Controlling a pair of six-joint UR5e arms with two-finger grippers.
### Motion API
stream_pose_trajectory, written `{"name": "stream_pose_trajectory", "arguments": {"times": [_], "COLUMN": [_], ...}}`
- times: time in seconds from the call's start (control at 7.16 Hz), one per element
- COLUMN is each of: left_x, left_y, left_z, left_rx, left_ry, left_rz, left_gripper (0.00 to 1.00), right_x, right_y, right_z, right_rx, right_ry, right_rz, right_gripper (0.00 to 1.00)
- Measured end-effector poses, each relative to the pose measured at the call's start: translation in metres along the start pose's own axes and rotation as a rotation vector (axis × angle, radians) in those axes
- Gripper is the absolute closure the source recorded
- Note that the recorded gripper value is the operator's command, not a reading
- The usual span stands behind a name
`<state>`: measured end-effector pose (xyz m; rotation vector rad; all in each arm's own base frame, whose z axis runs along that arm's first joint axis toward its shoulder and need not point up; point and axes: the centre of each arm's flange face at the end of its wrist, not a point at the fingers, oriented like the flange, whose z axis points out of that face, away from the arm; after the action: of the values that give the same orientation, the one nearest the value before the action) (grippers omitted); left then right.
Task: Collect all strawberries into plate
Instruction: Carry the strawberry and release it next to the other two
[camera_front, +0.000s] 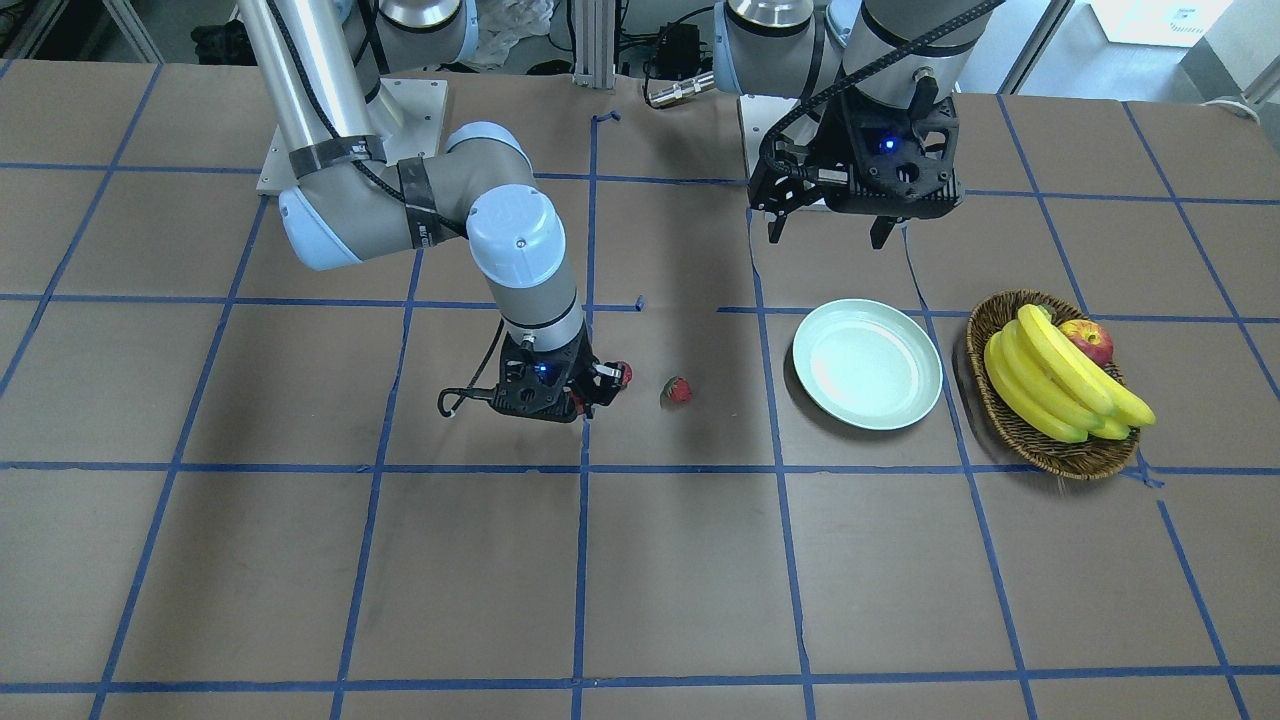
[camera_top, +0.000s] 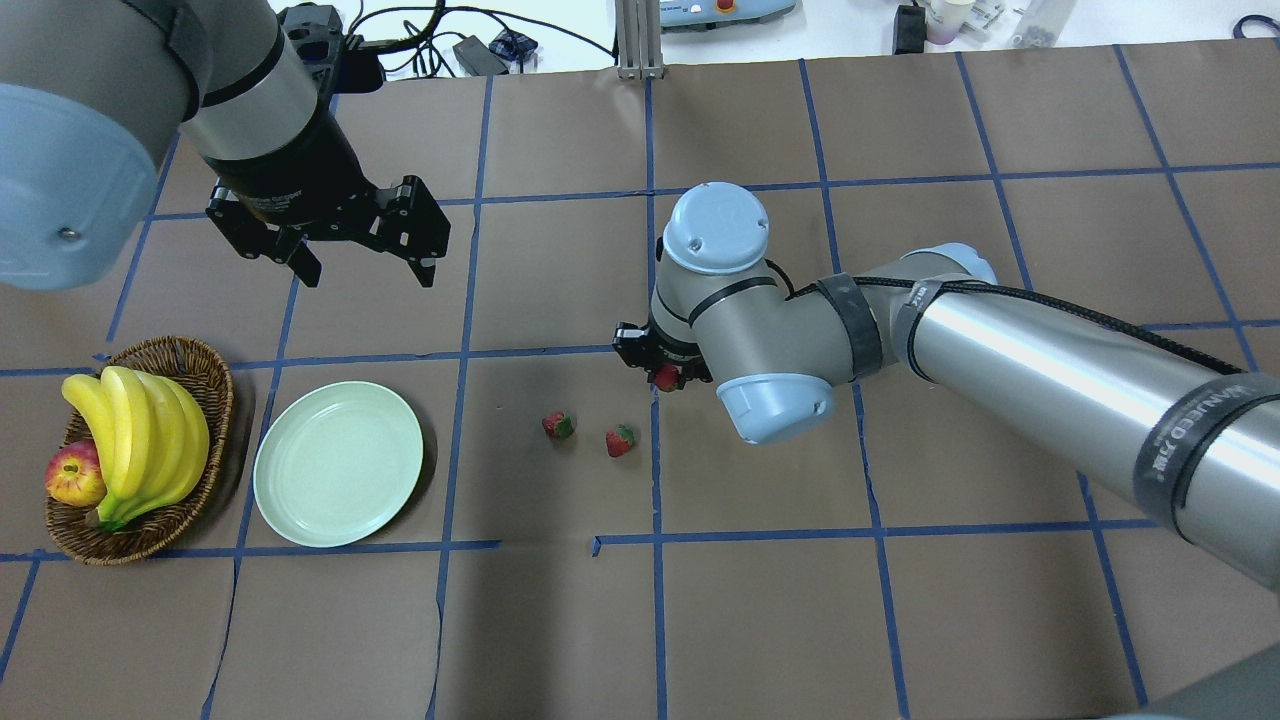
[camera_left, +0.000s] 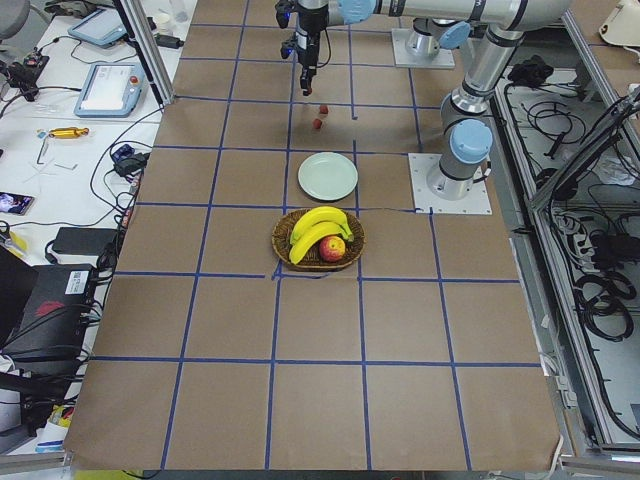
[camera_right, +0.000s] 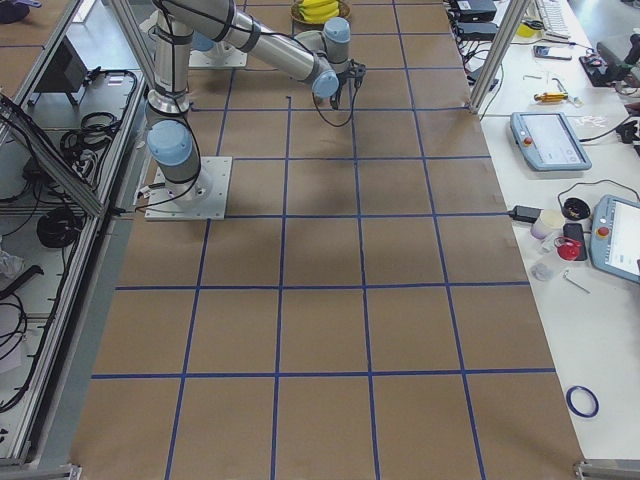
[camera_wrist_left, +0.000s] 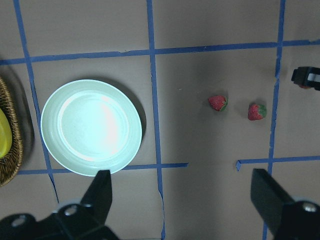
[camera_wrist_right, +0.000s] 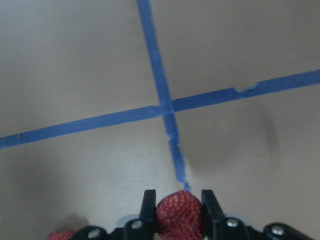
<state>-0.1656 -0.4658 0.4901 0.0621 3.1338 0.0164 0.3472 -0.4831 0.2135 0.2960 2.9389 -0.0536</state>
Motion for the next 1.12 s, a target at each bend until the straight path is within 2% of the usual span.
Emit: {"name": "stream_pose_trajectory", "arguments": {"times": [0.14,0.28,0.42,0.56,0.84,0.98,1.12], "left_x": [0.0,0.0,0.0,0.0,0.0,0.0,0.0], "left_y": [0.0,0.001,0.001,0.001,0.001,0.001,0.0], "left_z": [-0.001,-0.001,-0.001,-0.002,-0.002,-0.002,-0.003], "left_rx": [0.001,0.002,0.002,0.003,0.004,0.006,0.006], "left_ry": [0.0,0.0,0.0,0.0,0.0,0.0,0.001], "left_rz": [0.001,0.002,0.001,0.001,0.003,0.004,0.004], "left_gripper": [0.0,0.0,0.0,0.0,0.0,0.0,0.0], "right_x": [-0.021,-0.037,-0.044,-0.046,-0.042,-0.039,-0.025], "right_y": [0.002,0.003,0.003,0.003,0.002,-0.001,-0.006], "right_z": [0.005,0.018,0.03,0.036,0.035,0.018,-0.017], "right_rx": [-0.025,-0.052,-0.068,-0.074,-0.05,-0.036,-0.046], "right_ry": [-0.055,-0.077,-0.078,-0.074,-0.033,-0.02,0.001], "right_rz": [0.006,0.007,0.008,0.006,-0.001,0.003,0.03], "right_gripper": [1.0,0.91,0.29,0.0,0.0,0.0,0.0]}}
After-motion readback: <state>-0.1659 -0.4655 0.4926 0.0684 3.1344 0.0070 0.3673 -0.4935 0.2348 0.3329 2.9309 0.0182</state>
